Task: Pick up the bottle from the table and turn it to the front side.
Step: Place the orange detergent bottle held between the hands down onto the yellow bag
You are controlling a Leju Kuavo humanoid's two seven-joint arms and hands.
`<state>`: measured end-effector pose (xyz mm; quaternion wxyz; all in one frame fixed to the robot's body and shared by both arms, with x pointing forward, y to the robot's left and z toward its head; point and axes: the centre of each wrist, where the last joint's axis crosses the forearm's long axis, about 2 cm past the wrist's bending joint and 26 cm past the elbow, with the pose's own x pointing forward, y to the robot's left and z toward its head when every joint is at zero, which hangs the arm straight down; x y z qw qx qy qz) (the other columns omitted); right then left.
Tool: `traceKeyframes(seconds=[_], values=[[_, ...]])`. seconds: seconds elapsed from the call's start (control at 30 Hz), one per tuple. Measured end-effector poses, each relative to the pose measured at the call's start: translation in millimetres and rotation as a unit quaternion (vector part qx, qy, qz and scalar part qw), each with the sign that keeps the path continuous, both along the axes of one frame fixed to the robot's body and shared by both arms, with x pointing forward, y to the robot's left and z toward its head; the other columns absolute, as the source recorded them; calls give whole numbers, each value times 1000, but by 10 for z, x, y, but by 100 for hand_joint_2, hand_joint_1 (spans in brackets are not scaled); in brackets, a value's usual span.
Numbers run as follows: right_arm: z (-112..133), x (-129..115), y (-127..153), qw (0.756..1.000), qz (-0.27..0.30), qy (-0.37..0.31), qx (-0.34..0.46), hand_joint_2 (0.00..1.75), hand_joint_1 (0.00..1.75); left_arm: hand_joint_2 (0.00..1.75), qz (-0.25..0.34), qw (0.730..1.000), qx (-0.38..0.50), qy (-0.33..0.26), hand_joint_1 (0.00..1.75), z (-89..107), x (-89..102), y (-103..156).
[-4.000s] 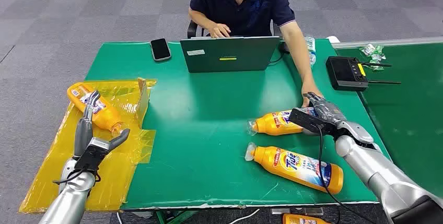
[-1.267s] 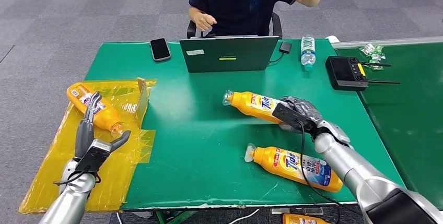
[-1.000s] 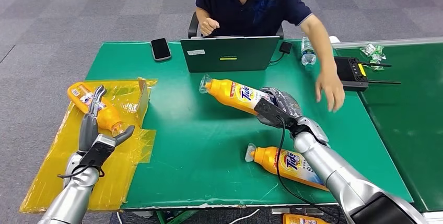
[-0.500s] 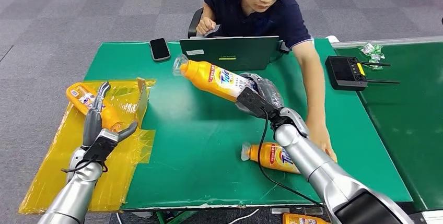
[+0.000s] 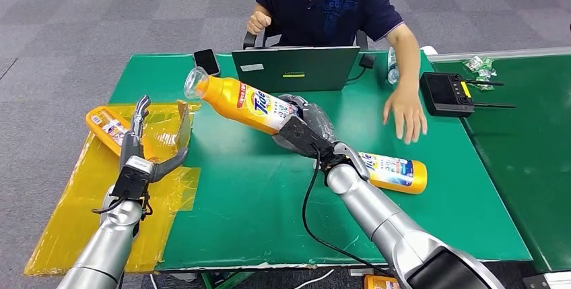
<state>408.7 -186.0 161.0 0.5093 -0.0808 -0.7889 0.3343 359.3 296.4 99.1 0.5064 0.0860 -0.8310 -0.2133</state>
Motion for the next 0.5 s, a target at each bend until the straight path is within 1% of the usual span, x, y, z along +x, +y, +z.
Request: traceKeyframes(seconds=[0.1, 0.23, 0.33, 0.5], values=[[10, 11, 81, 1000, 9, 3, 11, 175, 175, 175, -23, 999, -48, 6, 0, 51, 17, -59], [-36, -5, 175, 999, 20, 12, 25, 175, 175, 175, -62, 993, -105, 9, 0, 132, 30, -149], [-66, -20, 216, 999, 23, 19, 30, 175, 175, 175, -76, 990, -121, 5, 0, 177, 38, -184], [-91, -31, 247, 999, 25, 25, 31, 175, 175, 175, -80, 989, -125, -1, 0, 214, 44, -207]])
